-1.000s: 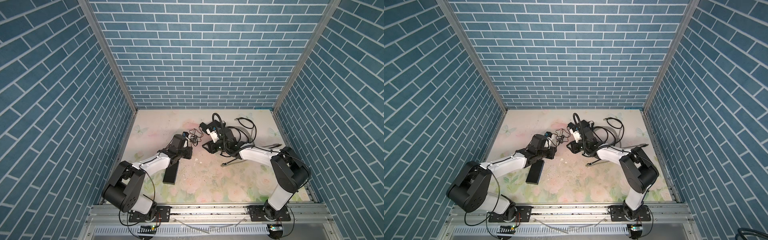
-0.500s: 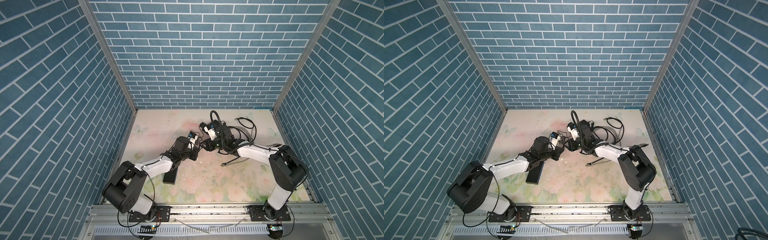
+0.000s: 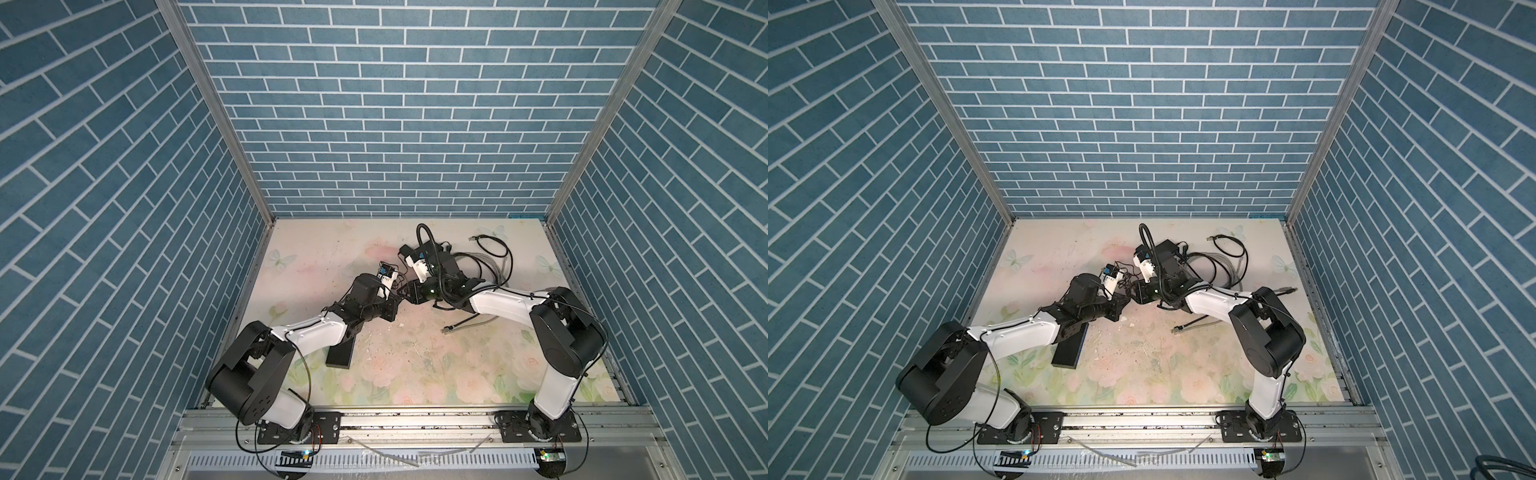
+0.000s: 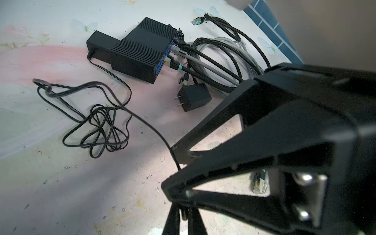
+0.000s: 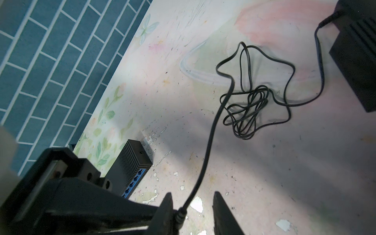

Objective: Insert the plug into the switch port

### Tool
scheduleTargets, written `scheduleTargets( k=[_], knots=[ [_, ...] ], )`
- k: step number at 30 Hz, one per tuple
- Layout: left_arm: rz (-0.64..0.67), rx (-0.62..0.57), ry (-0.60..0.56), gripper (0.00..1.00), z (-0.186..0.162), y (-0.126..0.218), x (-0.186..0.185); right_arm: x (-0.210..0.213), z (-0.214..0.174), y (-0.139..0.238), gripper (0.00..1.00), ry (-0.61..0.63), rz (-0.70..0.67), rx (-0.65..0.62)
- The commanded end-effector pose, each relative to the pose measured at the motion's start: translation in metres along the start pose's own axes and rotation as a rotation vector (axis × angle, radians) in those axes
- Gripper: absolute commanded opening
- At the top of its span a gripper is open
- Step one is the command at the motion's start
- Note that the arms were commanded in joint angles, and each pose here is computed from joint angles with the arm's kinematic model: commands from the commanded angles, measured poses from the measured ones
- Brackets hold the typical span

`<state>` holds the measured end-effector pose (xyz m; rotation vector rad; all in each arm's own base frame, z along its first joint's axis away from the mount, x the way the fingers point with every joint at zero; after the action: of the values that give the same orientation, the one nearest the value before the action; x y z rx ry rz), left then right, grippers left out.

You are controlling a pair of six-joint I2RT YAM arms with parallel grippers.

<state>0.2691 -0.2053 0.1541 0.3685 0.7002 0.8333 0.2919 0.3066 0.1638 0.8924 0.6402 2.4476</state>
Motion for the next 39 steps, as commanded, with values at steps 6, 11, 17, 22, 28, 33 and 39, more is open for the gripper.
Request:
scheduleTargets(
  k=[6, 11, 17, 22, 28, 33, 39],
  knots=[
    [0.002, -0.02, -0.015, 0.03, 0.004, -0.005, -0.001, 0.01, 0.013, -0.003, 0.16, -0.014, 0.059, -0.019],
    [0.018, -0.012, -0.012, 0.03, 0.001, -0.008, 0.002, 0.011, 0.013, -0.002, 0.04, -0.016, 0.069, -0.023],
    [0.075, 0.012, 0.0, 0.17, -0.004, -0.009, 0.008, 0.01, 0.015, 0.001, 0.0, -0.01, 0.045, -0.057],
    [0.151, 0.007, 0.007, 0.51, -0.003, 0.001, 0.012, 0.008, 0.015, 0.007, 0.0, -0.003, 0.009, -0.091],
    [0.271, 0.017, 0.011, 0.56, -0.005, 0.023, 0.018, 0.004, 0.014, 0.014, 0.0, 0.011, -0.035, -0.11],
    [0.385, 0.03, 0.033, 0.7, -0.01, 0.048, 0.024, -0.002, 0.013, 0.02, 0.0, 0.025, -0.07, -0.115],
    [0.514, 0.011, 0.103, 1.0, -0.021, 0.078, 0.035, -0.006, 0.011, 0.03, 0.0, 0.049, -0.105, -0.117]
  ],
)
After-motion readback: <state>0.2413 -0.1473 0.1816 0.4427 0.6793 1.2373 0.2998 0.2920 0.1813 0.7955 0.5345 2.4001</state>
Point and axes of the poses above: each gripper's point midway between its finger pads, its own y axis back along the fingers, its own x axis along the line the jaws close on, z = x × y, the point moved 9 cm from there along y, back along the fingers, and after that the axes turned 7 degrees about y, right-handed, at the moved point
